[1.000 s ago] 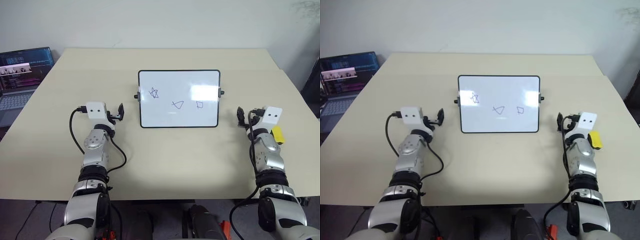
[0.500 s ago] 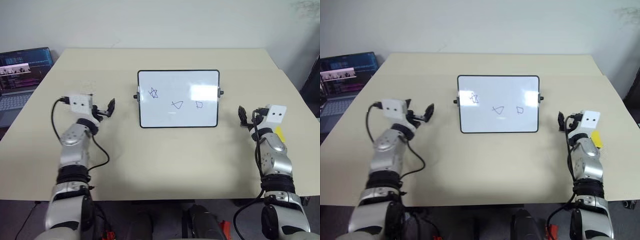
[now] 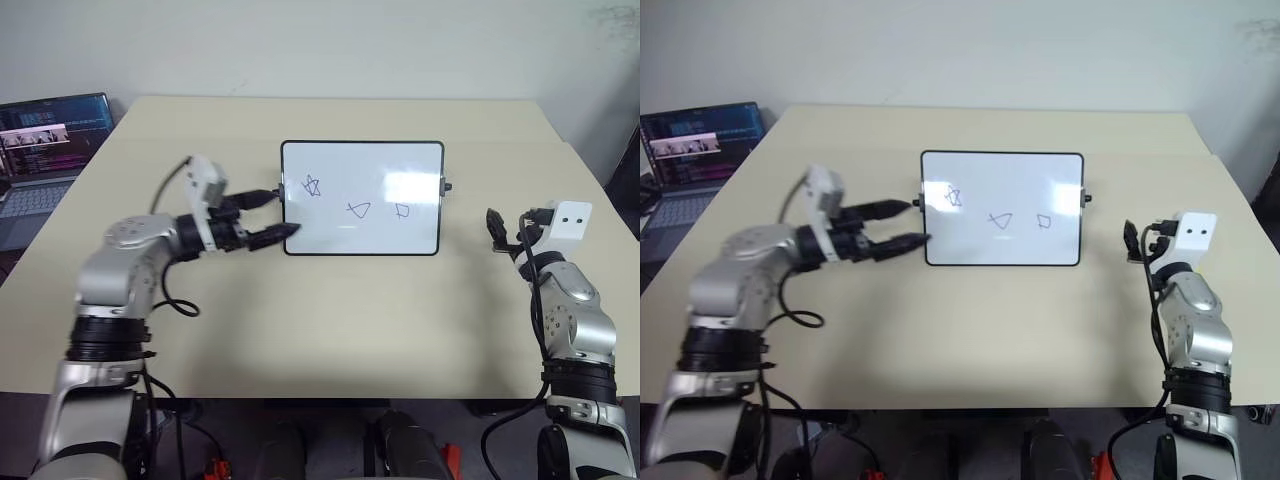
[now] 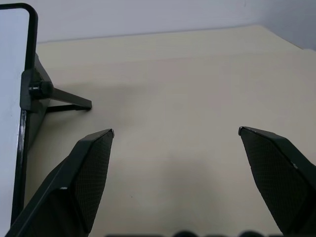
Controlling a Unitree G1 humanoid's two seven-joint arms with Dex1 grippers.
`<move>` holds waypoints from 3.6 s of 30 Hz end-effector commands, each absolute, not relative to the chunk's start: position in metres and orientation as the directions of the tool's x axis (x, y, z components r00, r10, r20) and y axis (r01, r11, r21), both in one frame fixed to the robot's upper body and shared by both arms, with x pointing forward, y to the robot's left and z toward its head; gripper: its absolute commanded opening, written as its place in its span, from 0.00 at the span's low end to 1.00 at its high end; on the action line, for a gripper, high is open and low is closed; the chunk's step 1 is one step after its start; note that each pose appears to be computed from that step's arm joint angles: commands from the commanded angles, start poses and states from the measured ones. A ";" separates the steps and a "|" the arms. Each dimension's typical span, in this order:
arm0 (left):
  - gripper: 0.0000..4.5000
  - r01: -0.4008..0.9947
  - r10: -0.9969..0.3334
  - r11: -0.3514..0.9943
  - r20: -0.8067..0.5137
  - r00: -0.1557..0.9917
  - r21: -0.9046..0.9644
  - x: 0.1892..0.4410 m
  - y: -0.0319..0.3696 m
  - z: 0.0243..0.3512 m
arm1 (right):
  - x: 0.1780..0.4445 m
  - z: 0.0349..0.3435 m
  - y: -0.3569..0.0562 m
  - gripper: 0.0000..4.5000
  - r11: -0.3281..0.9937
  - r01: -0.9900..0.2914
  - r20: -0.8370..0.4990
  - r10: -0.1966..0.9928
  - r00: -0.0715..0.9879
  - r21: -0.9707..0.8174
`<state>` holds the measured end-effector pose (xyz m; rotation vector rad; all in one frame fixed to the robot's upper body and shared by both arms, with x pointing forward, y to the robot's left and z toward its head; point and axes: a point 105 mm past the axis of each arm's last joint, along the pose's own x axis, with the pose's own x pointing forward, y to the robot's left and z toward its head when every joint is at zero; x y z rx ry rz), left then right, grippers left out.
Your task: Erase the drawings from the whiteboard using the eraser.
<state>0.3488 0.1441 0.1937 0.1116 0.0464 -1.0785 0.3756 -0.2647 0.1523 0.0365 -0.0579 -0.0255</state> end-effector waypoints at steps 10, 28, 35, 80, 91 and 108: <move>1.00 0.996 -0.995 0.049 -0.085 0.056 0.077 0.327 0.019 0.187 | 0.359 0.195 -0.288 0.99 0.995 0.098 0.100 -0.101 0.990 0.028; 1.00 0.988 -0.991 -0.120 -0.072 -0.113 0.102 0.304 -0.027 0.179 | 0.309 0.168 -0.352 0.99 0.984 0.144 -0.500 -0.074 0.863 0.102; 1.00 0.986 -0.990 -0.133 -0.069 -0.127 0.103 0.301 -0.028 0.180 | 0.315 0.152 -0.351 0.99 0.991 0.102 -0.568 -0.039 0.822 0.081; 1.00 0.973 -0.982 0.158 -0.075 0.172 0.166 0.336 0.040 0.198 | 0.350 0.184 -0.308 0.25 0.995 -0.067 -0.456 0.024 0.889 -0.077; 1.00 0.850 -0.854 0.483 -0.100 0.510 0.210 0.357 0.137 0.205 | 0.370 0.211 -0.273 0.25 0.983 -0.122 -0.320 0.073 0.945 -0.134; 1.00 0.755 -0.765 0.604 -0.080 0.639 0.254 0.361 0.166 0.207 | 0.386 0.258 -0.215 0.25 0.942 -0.311 -0.091 0.302 0.949 -0.124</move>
